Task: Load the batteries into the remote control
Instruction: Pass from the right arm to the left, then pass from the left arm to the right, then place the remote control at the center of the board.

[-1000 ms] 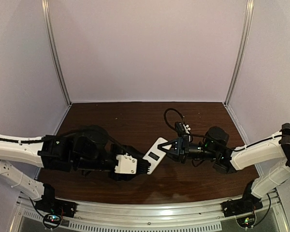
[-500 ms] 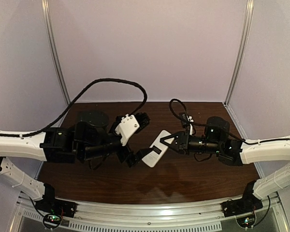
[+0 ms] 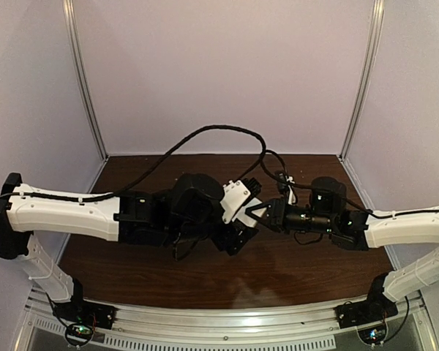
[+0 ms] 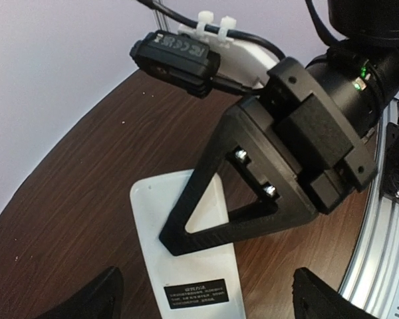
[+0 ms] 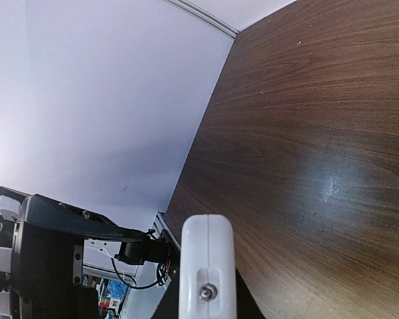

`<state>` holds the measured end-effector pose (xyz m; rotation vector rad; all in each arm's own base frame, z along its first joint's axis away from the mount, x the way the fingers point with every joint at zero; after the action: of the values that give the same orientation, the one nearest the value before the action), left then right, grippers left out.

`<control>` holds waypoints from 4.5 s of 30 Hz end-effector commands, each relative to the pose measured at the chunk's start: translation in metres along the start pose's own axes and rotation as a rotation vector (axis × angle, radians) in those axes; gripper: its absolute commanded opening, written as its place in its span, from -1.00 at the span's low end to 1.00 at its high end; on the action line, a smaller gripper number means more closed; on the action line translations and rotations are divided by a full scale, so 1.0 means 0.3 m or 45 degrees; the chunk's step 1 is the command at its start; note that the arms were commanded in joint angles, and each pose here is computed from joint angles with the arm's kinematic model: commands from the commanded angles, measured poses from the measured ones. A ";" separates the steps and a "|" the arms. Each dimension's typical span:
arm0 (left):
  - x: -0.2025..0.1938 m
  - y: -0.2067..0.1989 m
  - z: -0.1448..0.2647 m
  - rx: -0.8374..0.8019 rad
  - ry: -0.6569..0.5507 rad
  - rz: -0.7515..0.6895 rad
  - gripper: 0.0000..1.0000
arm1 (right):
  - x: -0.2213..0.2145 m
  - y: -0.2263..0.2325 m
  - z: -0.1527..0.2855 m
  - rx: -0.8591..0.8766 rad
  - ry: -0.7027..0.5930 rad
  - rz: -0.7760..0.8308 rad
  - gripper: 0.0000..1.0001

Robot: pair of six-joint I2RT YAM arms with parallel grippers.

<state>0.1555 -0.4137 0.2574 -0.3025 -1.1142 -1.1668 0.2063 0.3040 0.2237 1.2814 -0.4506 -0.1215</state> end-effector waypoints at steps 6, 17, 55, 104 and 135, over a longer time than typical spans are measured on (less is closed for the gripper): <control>-0.031 0.053 -0.063 0.022 0.103 0.105 0.53 | 0.025 0.099 0.025 0.112 -0.054 0.005 -1.00; -0.045 0.067 -0.110 -0.041 0.172 0.139 0.37 | 0.028 0.087 0.017 0.081 -0.061 -0.001 -0.99; 0.205 0.079 0.219 -0.721 -0.551 0.048 -0.34 | 0.018 0.459 0.268 0.615 -0.086 0.774 0.99; -0.009 0.434 0.300 -0.081 -0.429 0.410 0.95 | 0.095 0.267 0.071 -0.198 0.013 0.799 -0.64; -0.437 0.598 0.207 0.312 -0.003 0.786 0.95 | 0.033 -0.402 -0.254 -1.097 0.585 0.752 -0.69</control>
<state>0.2736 -0.2201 0.2369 -0.4177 -1.0059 -0.5030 0.2600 0.3379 0.1175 0.3585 -0.3427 0.4237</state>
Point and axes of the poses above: each gripper's point midway between its finger pads, its own z axis back along the fingers, its own y axis along the line the jaws close on, x = y × z, the point moved 4 cm from there along z, back along the fingers, and after that the axes turned 14 degrees about -z, right-handed, at the moved point
